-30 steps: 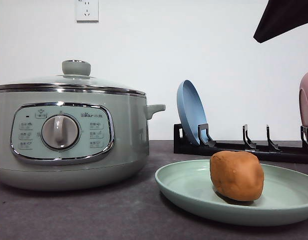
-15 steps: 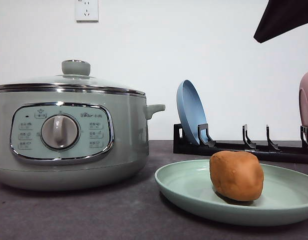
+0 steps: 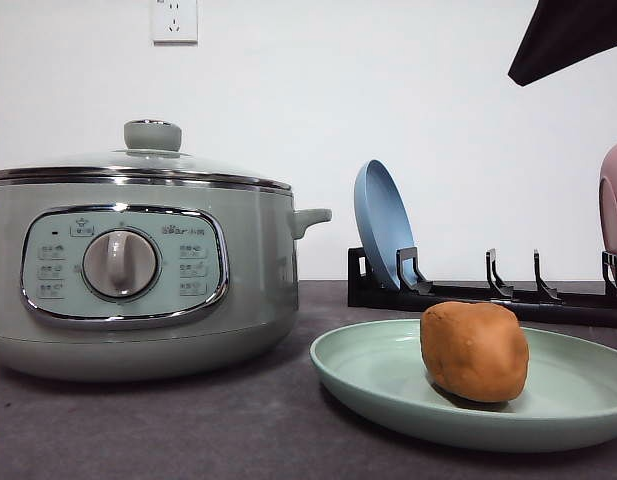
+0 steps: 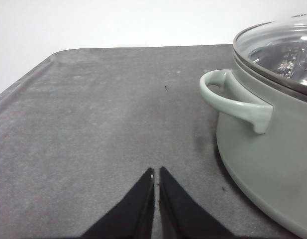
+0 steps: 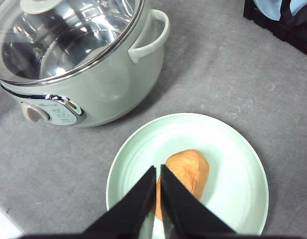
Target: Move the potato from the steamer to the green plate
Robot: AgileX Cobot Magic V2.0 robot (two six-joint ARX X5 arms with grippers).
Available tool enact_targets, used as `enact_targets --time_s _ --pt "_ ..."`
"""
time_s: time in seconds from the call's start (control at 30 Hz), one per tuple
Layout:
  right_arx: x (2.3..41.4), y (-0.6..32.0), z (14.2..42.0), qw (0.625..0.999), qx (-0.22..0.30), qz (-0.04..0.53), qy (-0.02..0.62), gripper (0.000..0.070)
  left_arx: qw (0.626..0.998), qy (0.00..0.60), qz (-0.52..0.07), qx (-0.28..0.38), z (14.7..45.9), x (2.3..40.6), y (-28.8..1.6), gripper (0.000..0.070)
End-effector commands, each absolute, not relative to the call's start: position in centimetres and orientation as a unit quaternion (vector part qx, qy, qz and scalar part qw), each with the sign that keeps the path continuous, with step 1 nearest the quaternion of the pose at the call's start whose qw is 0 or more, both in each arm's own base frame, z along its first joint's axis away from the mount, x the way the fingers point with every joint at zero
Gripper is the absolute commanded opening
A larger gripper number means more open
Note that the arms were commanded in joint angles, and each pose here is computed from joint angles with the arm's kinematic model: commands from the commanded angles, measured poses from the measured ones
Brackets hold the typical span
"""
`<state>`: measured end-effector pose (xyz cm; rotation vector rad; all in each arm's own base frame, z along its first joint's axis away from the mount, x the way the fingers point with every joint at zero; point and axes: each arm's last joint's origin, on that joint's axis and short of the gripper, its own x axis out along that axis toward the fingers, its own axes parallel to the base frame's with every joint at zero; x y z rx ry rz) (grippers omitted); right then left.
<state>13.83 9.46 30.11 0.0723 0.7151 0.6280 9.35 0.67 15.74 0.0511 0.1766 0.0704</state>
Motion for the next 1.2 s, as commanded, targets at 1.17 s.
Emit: enact_targets --time_s 1.17 --pt "12.8 3.1 30.2 0.982 0.056 0.142 0.11 0.0 0.993 0.107 0.037 0.02 15.0 9.4 0.7 0.0009"
